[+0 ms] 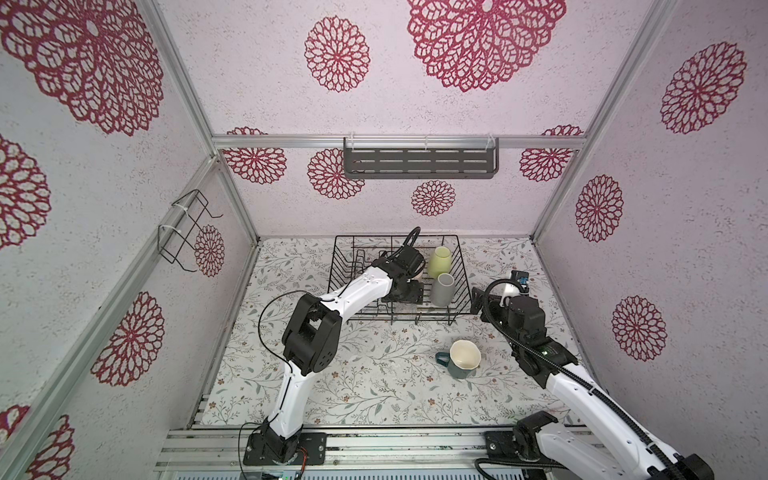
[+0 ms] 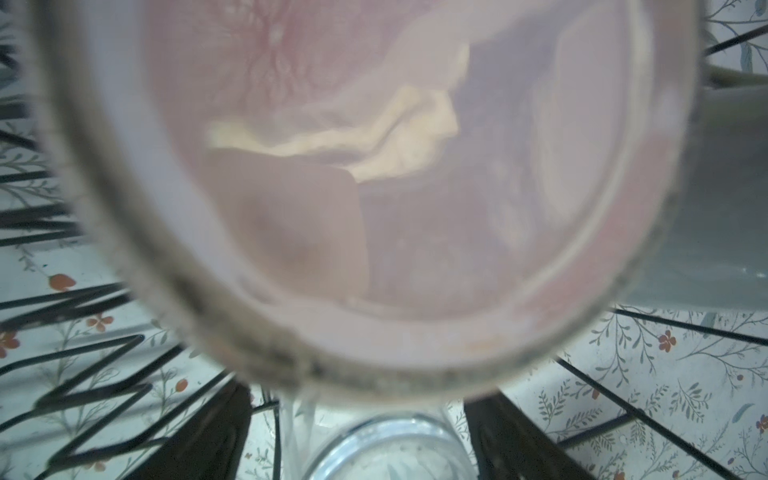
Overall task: Load the cups into the dish rack
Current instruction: 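Lower the clear glass into the rack and open the left gripper, then reach the left gripper down to the dark green mug on the table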
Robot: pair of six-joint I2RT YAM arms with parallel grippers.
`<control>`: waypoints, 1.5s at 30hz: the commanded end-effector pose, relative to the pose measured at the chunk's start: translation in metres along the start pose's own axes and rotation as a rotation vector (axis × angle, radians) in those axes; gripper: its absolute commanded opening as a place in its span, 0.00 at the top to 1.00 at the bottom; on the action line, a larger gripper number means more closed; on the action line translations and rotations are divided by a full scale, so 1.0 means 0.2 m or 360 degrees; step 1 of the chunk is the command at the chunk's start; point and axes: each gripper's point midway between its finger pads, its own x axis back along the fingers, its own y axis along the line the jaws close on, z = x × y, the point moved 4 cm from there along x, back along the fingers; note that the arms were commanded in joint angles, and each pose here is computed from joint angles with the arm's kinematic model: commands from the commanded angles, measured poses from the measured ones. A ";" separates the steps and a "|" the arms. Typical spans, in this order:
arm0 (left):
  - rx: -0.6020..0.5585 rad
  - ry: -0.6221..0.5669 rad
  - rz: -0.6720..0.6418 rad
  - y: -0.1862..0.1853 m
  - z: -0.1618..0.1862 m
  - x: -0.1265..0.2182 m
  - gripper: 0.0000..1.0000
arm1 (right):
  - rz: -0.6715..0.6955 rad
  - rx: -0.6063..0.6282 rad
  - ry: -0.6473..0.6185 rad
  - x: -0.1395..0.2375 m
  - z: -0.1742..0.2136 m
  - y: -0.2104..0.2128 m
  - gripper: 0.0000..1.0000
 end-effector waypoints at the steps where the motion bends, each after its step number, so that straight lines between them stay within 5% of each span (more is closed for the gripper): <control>1: -0.0013 -0.0149 0.0019 -0.03 -0.06 0.24 0.13 | -0.0072 -0.0001 0.0021 0.03 -0.06 0.04 0.01; 6: -0.0075 -0.0293 0.0042 -0.05 -0.07 0.50 0.09 | 0.0015 0.0004 0.0025 0.04 -0.06 0.00 0.01; 13: -0.0372 -0.0230 0.0085 -0.18 0.14 0.60 0.09 | 0.0091 -0.0046 -0.0042 0.05 -0.07 -0.04 0.01; 17: -0.0585 -0.0090 0.0264 -0.31 0.35 0.59 0.09 | 0.0098 -0.0063 -0.0076 0.04 -0.08 -0.04 0.01; 24: -0.0583 -0.0022 0.0623 -0.48 0.52 0.58 0.09 | 0.0145 -0.0113 -0.0114 0.03 -0.08 -0.07 0.01; 29: -0.0550 0.0015 0.0567 -0.54 0.55 0.48 0.07 | 0.0327 -0.0257 -0.0218 0.07 -0.10 -0.18 0.01; 40: -0.0697 0.0032 0.0335 -0.63 0.54 0.27 0.10 | 0.0295 -0.0359 -0.0212 0.08 -0.08 -0.21 0.01; 45: -0.0711 0.0155 0.0429 -0.67 0.61 0.24 0.14 | 0.0285 -0.0390 -0.0232 0.10 -0.08 -0.23 0.01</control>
